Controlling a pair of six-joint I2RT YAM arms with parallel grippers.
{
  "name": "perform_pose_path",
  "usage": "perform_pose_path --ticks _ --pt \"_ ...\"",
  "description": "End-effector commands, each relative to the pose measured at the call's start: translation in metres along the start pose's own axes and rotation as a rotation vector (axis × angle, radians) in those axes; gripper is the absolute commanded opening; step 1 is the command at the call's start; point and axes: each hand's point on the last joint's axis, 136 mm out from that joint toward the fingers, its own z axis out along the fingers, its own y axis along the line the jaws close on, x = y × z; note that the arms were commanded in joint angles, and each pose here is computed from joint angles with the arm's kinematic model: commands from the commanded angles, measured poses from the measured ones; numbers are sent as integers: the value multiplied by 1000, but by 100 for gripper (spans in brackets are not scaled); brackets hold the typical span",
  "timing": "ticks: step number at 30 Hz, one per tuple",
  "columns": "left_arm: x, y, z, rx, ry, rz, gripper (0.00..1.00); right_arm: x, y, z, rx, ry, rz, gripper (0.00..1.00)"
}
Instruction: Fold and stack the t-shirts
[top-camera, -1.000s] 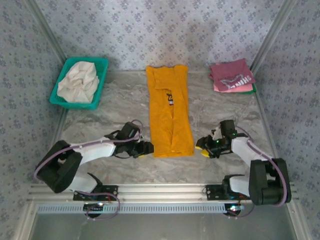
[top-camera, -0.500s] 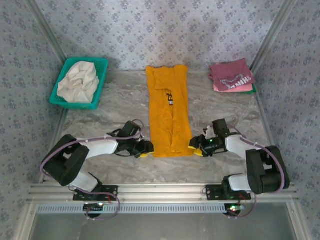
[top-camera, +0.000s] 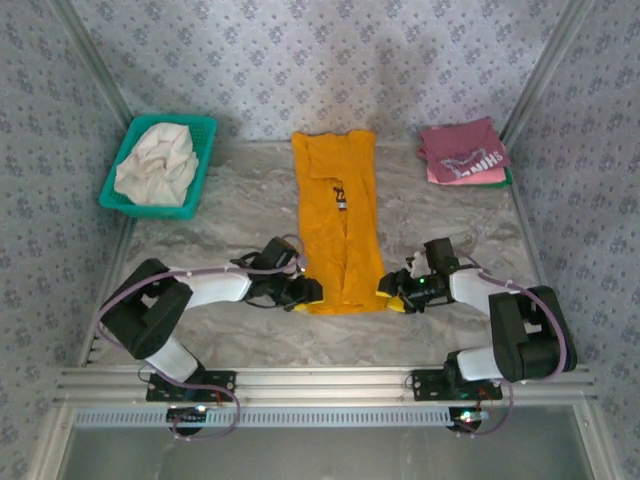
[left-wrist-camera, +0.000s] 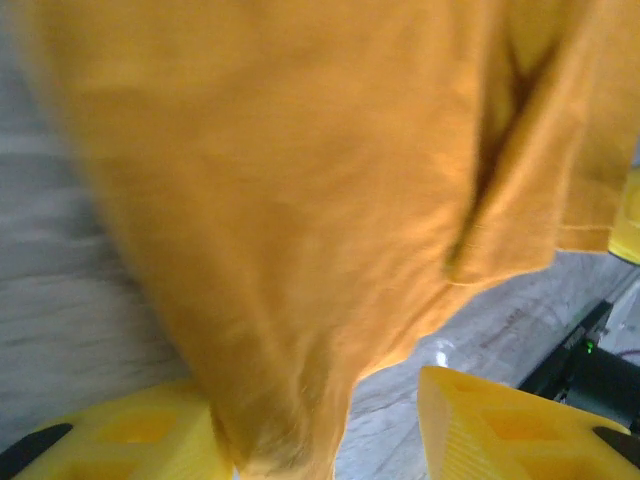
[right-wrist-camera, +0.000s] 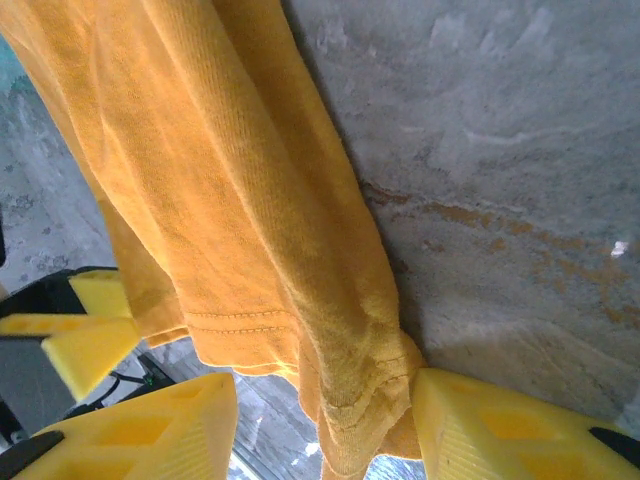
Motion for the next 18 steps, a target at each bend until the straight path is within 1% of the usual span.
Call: perform_pose_path --ticks 1,5,8,10,13,15,17,18 --pt "0 -4 4 -6 13 35 48 -2 -3 5 8 7 -10 52" --pt "5 5 13 -25 42 18 46 -4 -2 5 4 7 -15 52" --pt "7 11 13 -42 43 5 34 -3 -2 4 5 13 -9 50" --pt "7 15 10 -65 31 5 30 -2 -4 2 11 10 -2 49" --pt "4 22 7 -93 8 12 21 -4 -6 -2 31 -11 5 43" --pt "1 24 8 -93 0 6 15 -5 -7 -3 38 -15 6 35" --pt "1 27 9 -99 3 -3 6 -4 -7 -2 40 -10 6 31" --pt "2 29 8 -103 6 -6 4 -3 -8 -2 43 -8 4 30"
